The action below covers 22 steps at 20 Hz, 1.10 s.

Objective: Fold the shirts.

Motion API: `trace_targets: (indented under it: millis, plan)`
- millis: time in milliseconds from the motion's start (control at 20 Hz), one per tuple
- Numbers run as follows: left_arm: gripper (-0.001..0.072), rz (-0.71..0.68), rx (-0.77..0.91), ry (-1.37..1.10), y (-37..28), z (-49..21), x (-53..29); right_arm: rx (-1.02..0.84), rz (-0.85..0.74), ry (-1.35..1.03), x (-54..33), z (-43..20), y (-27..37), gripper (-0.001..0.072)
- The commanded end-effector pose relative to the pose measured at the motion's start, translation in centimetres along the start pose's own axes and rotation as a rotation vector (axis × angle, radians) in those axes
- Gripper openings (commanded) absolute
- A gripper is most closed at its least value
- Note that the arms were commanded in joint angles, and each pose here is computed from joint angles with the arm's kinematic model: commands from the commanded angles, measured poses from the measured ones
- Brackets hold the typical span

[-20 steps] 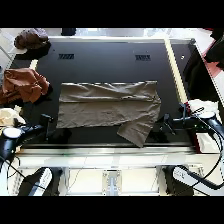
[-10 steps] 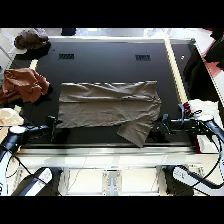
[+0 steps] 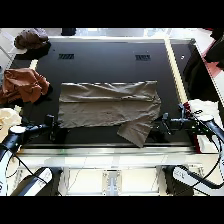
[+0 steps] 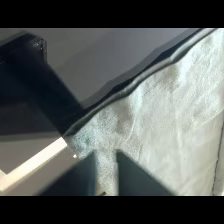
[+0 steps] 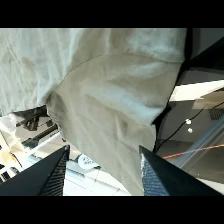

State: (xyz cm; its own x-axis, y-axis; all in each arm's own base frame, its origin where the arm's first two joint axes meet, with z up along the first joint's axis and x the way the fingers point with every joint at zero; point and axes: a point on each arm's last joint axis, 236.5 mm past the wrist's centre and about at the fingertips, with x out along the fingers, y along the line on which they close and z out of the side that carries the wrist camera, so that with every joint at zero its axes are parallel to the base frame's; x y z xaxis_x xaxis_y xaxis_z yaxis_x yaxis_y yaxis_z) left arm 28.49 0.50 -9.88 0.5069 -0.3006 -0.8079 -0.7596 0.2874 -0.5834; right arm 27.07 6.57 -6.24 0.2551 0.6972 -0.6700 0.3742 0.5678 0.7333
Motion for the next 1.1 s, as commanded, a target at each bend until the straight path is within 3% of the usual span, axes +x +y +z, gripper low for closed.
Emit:
trace_targets:
  millis: [0, 150, 250, 300, 400, 450, 550, 900, 1000, 1050]
  plan:
    - [0.0008, -0.003, 0.043, -0.008, -0.1, 0.2, 0.0, -0.012, 0.008, -0.008, 0.0, 0.2, 0.2, 0.0502]
    - [0.0034, 0.003, 0.055, 0.024, 0.0, -0.6, -0.1, -0.038, -0.025, -0.024, -0.8, 0.2, -0.3, 0.0503]
    - [0.0433, -0.015, 0.077, 0.024, -0.6, -0.4, -1.0, -0.065, -0.038, -0.046, -1.4, 0.3, -0.1, 0.0503]
    - [0.0545, -0.035, 0.072, 0.005, -1.1, 0.1, -1.9, -0.081, -0.050, -0.056, -1.7, 0.3, -0.1, 0.0503]
    - [0.0546, -0.035, 0.077, -0.059, -0.5, 1.7, -3.8, -0.102, -0.064, -0.064, -2.0, 0.2, -0.1, 0.0503]
    - [0.0496, 0.021, 0.051, -0.056, 1.2, 1.8, -4.4, -0.105, -0.064, -0.068, -2.0, 0.2, 0.0, 0.0503]
    - [0.0495, 0.096, 0.034, -0.014, 3.9, 1.5, -4.5, -0.104, -0.064, -0.070, -2.0, 0.3, 0.0, 0.0503]
    - [0.0492, -0.128, 0.024, 0.157, 0.4, -0.2, -0.8, -0.099, -0.046, -0.049, -2.0, -0.2, 0.4, 0.0503]
    - [0.0410, -0.173, 0.019, 0.160, -0.3, 0.1, -0.2, -0.096, -0.036, -0.050, -2.0, -0.2, 0.6, 0.0503]
    - [0.0408, -0.174, 0.024, 0.156, -0.2, 0.3, 0.1, -0.092, -0.025, -0.054, -2.0, -0.1, 0.9, 0.0503]
